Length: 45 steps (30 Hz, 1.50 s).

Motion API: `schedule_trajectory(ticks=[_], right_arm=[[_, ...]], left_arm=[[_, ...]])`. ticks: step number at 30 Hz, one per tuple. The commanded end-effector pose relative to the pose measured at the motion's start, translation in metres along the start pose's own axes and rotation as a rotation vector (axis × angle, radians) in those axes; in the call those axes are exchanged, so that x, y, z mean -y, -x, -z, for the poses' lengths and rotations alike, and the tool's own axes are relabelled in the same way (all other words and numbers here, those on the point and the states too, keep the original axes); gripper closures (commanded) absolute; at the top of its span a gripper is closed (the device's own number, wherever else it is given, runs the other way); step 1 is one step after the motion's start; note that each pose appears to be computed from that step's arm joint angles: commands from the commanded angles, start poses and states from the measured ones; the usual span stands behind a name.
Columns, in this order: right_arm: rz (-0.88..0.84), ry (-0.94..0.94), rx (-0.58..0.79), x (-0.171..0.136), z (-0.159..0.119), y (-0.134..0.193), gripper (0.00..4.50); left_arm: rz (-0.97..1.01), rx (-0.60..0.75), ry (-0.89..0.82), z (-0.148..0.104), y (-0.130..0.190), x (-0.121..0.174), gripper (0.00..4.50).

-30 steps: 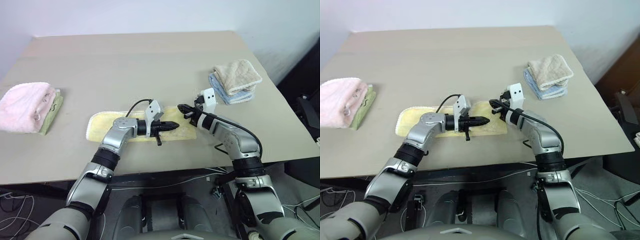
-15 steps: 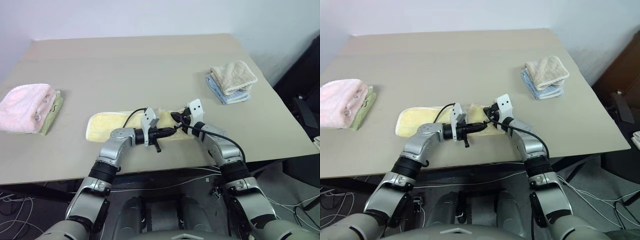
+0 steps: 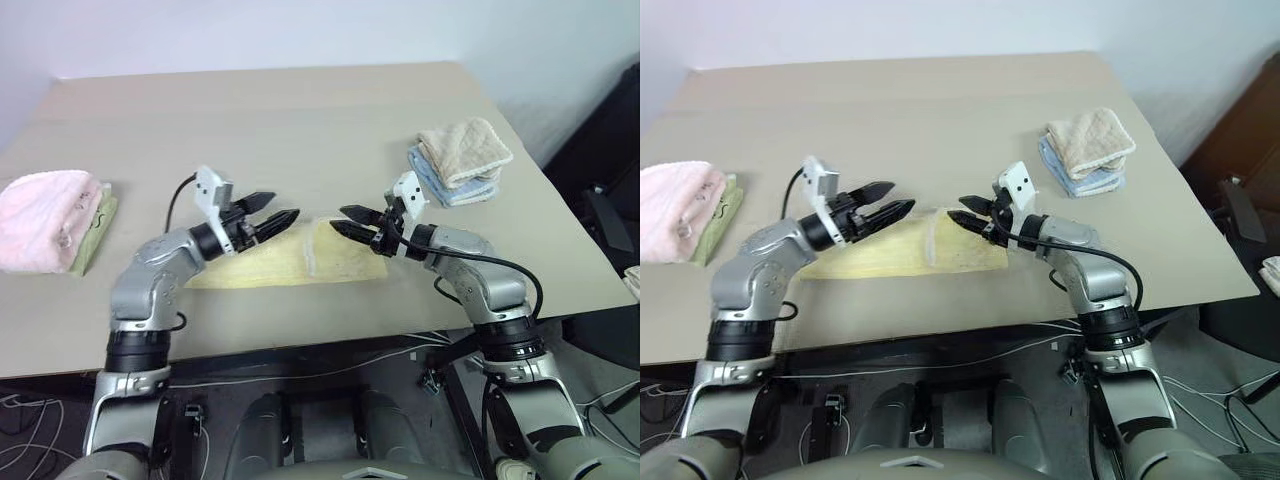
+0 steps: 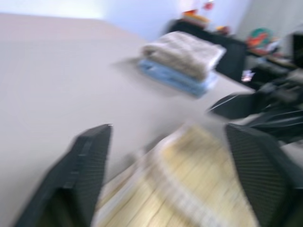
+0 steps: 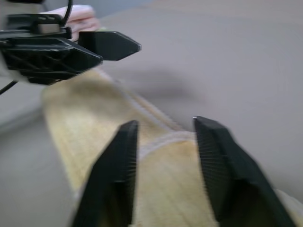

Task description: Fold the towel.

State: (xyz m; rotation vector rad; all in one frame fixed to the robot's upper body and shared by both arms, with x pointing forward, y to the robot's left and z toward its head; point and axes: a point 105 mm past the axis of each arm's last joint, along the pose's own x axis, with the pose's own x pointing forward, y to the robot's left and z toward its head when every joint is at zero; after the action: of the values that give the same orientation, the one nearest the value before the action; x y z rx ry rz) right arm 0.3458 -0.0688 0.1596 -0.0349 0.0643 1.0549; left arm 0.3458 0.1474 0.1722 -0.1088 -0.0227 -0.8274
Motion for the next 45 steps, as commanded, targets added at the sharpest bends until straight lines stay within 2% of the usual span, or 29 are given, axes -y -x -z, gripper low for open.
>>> schedule_trajectory(ticks=[1,4,5,8,12,18,25,29,35,40,45], right_arm=[[-0.085,0.041,0.014,-0.016,-0.011,-0.002,1.18],[-0.095,0.049,0.008,-0.017,-0.011,-0.002,0.12],[-0.08,0.053,0.003,-0.013,-0.01,-0.004,0.03],[-0.064,0.069,-0.03,-0.007,-0.006,-0.006,0.03],[-0.147,0.109,-0.085,-0.014,0.001,-0.004,0.03],[-0.162,0.143,-0.105,-0.01,0.002,-0.006,0.03],[-0.163,0.174,-0.118,-0.003,0.003,-0.01,0.03],[-0.151,0.185,-0.119,-0.001,0.004,-0.011,0.03],[-0.124,0.207,-0.141,0.003,0.008,-0.008,0.03],[-0.088,0.219,-0.149,0.008,0.007,-0.005,0.03],[-0.066,0.226,-0.169,0.009,0.012,-0.001,0.03]], left_arm=[[-0.039,0.086,-0.114,-0.032,0.021,0.003,0.0],[-0.106,0.076,-0.063,-0.031,0.04,0.002,0.0],[-0.157,0.048,-0.014,-0.024,0.052,-0.002,0.0],[-0.255,-0.022,0.051,-0.007,0.078,-0.004,0.0],[-0.445,-0.12,0.115,0.018,0.118,-0.004,0.0],[-0.578,-0.001,0.407,0.026,0.144,0.003,0.0],[-0.686,-0.033,0.66,0.051,0.156,0.013,0.0],[-0.753,0.009,0.735,0.053,0.158,0.001,0.0],[-0.764,0.05,0.791,0.049,0.149,-0.014,0.0],[-0.764,0.017,0.787,0.052,0.141,-0.023,0.0],[-0.717,0.028,0.821,0.049,0.132,-0.021,0.0]])
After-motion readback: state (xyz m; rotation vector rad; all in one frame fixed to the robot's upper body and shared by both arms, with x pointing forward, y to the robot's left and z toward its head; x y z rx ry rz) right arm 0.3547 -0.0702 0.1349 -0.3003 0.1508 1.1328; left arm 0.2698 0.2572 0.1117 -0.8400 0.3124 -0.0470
